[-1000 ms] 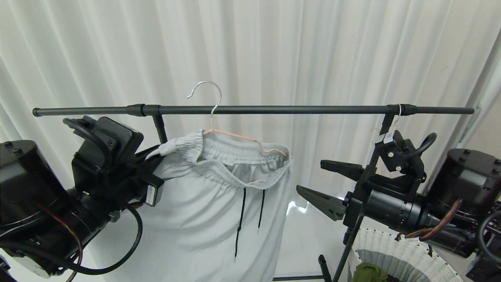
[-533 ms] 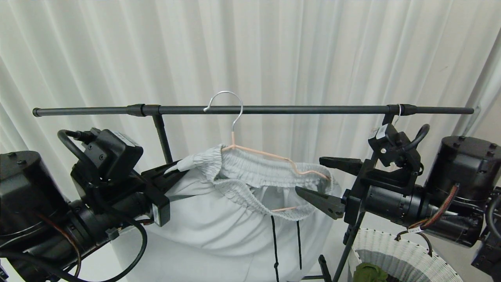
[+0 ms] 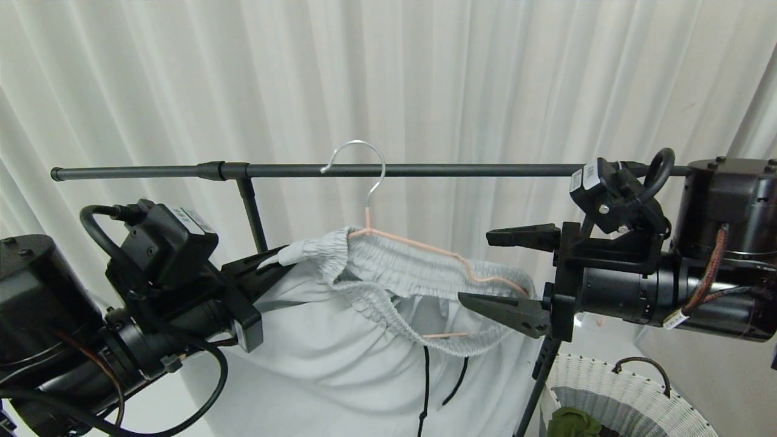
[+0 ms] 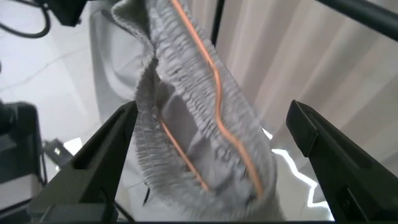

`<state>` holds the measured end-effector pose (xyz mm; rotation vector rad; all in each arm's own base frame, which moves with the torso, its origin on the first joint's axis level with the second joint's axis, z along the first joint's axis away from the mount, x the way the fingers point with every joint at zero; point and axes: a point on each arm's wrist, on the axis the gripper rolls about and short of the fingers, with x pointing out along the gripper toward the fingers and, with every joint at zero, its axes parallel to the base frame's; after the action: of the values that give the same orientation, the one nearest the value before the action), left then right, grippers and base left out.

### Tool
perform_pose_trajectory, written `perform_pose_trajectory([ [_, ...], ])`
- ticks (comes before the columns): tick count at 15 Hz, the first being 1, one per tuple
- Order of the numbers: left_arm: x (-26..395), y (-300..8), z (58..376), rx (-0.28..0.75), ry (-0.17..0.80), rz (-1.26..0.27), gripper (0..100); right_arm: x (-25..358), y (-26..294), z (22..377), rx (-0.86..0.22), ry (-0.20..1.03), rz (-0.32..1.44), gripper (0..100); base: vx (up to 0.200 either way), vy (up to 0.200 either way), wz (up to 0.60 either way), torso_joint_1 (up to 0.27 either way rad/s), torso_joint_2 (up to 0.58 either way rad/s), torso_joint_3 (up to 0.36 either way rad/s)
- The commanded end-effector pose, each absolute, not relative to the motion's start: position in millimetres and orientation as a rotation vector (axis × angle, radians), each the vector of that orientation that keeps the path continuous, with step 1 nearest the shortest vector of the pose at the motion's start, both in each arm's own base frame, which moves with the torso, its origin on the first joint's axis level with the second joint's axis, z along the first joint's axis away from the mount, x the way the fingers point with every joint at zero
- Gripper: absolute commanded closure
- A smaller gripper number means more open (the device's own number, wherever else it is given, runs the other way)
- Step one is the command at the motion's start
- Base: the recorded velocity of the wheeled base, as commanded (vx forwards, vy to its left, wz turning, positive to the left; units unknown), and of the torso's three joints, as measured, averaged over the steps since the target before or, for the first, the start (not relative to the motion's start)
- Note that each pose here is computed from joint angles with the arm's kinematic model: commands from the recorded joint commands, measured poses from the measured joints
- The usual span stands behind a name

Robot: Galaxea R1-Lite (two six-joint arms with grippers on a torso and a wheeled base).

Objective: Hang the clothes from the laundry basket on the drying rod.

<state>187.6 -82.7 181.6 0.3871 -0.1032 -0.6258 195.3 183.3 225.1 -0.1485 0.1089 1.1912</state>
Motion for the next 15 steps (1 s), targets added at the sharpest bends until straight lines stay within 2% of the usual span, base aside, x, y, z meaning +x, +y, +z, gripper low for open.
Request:
perform_pose_trajectory([
  [1, 187, -83, 176, 0.412, -0.091, -0.632, 100, 200, 190, 233, -0.174, 0.105, 1.218, 0, 0.000, 0.000, 0.00, 0.000, 0.00, 0.000],
  [5, 186, -83, 175, 0.418, -0.089, -0.637, 100, 199, 200, 230, -0.192, 0.181, 1.331, 0, 0.000, 0.000, 0.00, 0.000, 0.00, 0.000],
  [8, 184, -85, 176, 0.419, -0.101, -0.650, 100, 211, 208, 224, -0.205, 0.187, 1.313, 0, 0.000, 0.000, 0.00, 0.000, 0.00, 0.000],
  [10, 184, -85, 176, 0.421, -0.099, -0.646, 100, 223, 207, 225, -0.307, 0.129, 1.227, 0, 0.000, 0.000, 0.00, 0.000, 0.00, 0.000],
  [12, 185, -85, 177, 0.421, -0.098, -0.634, 100, 228, 214, 220, -0.412, 0.120, 1.048, 0, 0.000, 0.000, 0.00, 0.000, 0.00, 0.000],
  [15, 188, -85, 179, 0.424, -0.093, -0.583, 100, 224, 227, 222, -0.427, 0.089, 1.004, 0, 0.000, 0.000, 0.00, 0.000, 0.00, 0.000],
])
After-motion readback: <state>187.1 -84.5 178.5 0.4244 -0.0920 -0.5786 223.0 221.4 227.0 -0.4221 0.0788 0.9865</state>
